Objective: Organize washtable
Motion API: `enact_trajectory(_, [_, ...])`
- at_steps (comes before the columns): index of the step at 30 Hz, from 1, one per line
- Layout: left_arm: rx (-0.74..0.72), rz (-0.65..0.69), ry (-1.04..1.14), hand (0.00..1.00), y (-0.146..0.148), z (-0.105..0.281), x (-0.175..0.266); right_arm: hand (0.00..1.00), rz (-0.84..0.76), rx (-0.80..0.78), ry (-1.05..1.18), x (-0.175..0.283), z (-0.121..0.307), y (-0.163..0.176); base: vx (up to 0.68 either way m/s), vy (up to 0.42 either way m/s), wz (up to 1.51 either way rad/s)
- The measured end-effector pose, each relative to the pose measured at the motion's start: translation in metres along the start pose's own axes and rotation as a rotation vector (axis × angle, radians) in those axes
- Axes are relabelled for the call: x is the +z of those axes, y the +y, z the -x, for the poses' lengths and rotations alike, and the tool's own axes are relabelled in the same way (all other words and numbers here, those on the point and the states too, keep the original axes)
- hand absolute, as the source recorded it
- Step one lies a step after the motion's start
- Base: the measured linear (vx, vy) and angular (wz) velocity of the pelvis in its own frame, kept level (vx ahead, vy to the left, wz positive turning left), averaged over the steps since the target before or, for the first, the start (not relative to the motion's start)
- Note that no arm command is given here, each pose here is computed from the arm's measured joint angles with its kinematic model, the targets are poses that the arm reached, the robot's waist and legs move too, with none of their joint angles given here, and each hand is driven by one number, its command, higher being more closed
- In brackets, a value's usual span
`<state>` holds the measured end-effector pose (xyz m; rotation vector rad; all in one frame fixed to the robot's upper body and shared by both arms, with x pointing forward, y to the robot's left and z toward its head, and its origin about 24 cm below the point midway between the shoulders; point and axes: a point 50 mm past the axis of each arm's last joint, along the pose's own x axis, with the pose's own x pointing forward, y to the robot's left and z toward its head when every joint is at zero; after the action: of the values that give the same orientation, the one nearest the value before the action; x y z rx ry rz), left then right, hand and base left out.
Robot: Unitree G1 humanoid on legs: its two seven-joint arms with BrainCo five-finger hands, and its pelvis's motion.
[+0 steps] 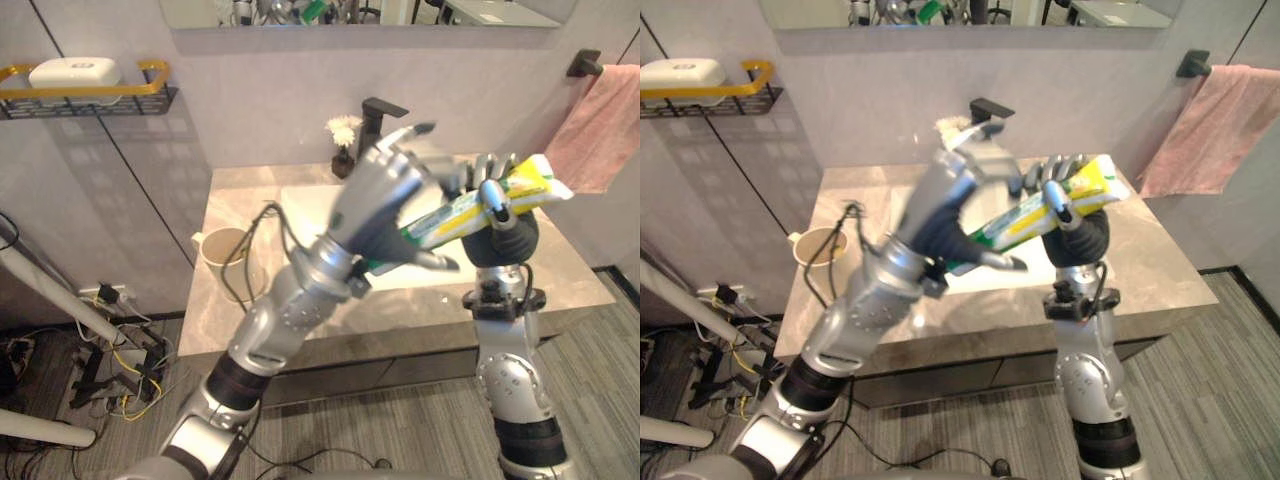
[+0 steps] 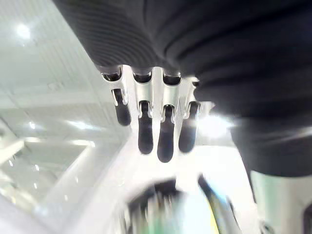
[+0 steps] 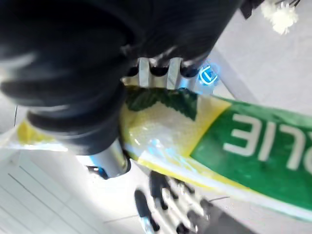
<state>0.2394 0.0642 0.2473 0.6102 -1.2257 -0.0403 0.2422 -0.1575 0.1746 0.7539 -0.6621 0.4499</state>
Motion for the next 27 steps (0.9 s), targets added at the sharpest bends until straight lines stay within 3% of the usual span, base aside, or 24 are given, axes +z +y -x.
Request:
enact_trajectory(3, [0.106, -0.030, 0.043, 0.00, 0.019, 0.000, -0.009, 1.00, 0.010, -0.038, -0.008, 0.003, 0.002, -0.005, 0.00, 0.000, 0.00])
enact_trajectory(16, [0.127, -0.054, 0.063, 0.00, 0.025, 0.005, -0.011, 1.00, 0.007, -0.041, -0.019, 0.004, 0.001, -0.005, 0.00, 0.000, 0.00])
enact_trajectory(27, [0.202, -0.115, 0.095, 0.00, 0.047, 0.015, -0.013, 1.00, 0.010, -0.034, -0.028, 0.005, -0.001, -0.004, 0.00, 0.000, 0.00])
